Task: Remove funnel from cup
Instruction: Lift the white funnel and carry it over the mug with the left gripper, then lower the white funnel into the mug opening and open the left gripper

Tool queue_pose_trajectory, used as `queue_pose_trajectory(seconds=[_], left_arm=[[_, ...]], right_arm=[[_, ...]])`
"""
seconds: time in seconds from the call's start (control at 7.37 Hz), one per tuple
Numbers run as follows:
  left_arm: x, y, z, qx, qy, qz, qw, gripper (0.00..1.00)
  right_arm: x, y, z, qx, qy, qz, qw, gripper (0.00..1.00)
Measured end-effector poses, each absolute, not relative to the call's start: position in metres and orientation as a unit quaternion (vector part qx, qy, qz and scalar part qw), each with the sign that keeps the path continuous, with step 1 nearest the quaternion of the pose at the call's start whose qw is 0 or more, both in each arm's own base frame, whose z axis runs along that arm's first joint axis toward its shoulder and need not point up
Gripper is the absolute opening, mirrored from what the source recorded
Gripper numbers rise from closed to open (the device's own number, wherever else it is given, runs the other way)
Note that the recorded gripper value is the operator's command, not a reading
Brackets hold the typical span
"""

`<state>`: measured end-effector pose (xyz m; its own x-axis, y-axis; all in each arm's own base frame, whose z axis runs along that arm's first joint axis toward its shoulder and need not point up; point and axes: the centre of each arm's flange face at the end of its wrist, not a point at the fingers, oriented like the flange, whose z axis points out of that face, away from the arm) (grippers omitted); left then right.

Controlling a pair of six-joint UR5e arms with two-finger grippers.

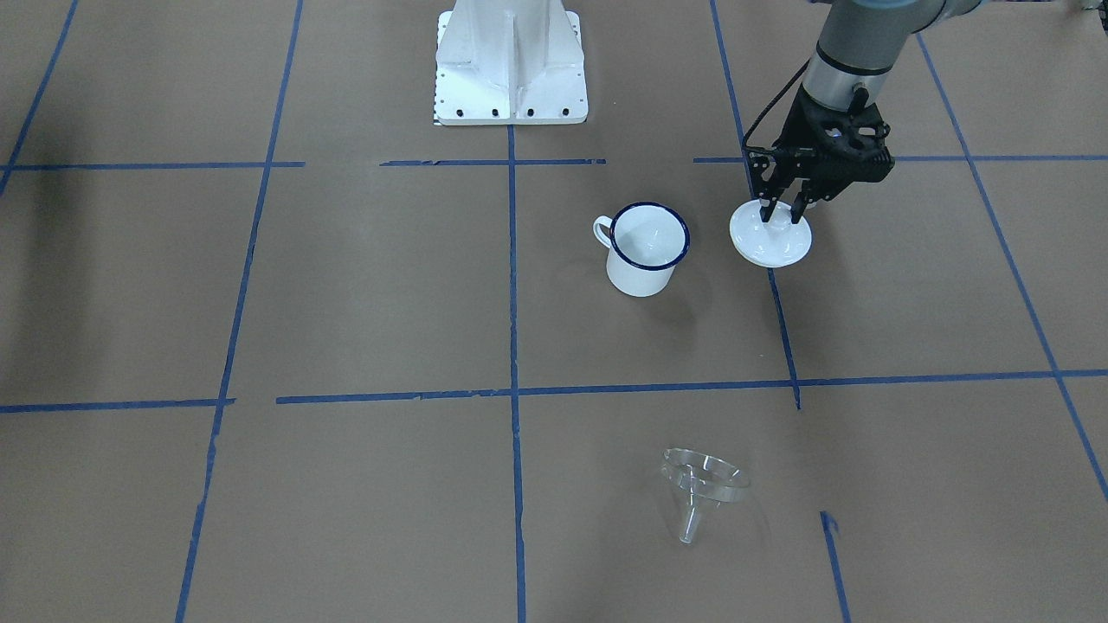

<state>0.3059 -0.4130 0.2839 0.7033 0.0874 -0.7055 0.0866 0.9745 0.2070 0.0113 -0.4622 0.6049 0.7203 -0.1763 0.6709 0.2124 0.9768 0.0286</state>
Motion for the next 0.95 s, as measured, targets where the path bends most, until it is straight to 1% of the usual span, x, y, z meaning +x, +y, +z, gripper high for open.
queue_pose_trajectory(seconds=[0.14,0.41,0.68,0.95], left_arm=[[0.314,-0.419,0.25,0.101,0.389,-0.007,0.916,0.0],[0.356,-0.419,0.215,0.064,0.4,-0.027,0.914,0.0],[0.404,-0.407,0.209,0.037,0.4,-0.031,0.915,0.0],[0.417,-0.403,0.209,0.034,0.4,-0.035,0.915,0.0]], right_arm=[[0.011,-0.462,0.605,-0.025,-0.359,-0.105,0.927,1.0],[0.011,-0.462,0.605,-0.025,-0.359,-0.105,0.927,1.0],[0.011,-0.462,0.605,-0.025,-0.359,-0.105,0.927,1.0],[0.011,-0.462,0.605,-0.025,-0.359,-0.105,0.927,1.0]])
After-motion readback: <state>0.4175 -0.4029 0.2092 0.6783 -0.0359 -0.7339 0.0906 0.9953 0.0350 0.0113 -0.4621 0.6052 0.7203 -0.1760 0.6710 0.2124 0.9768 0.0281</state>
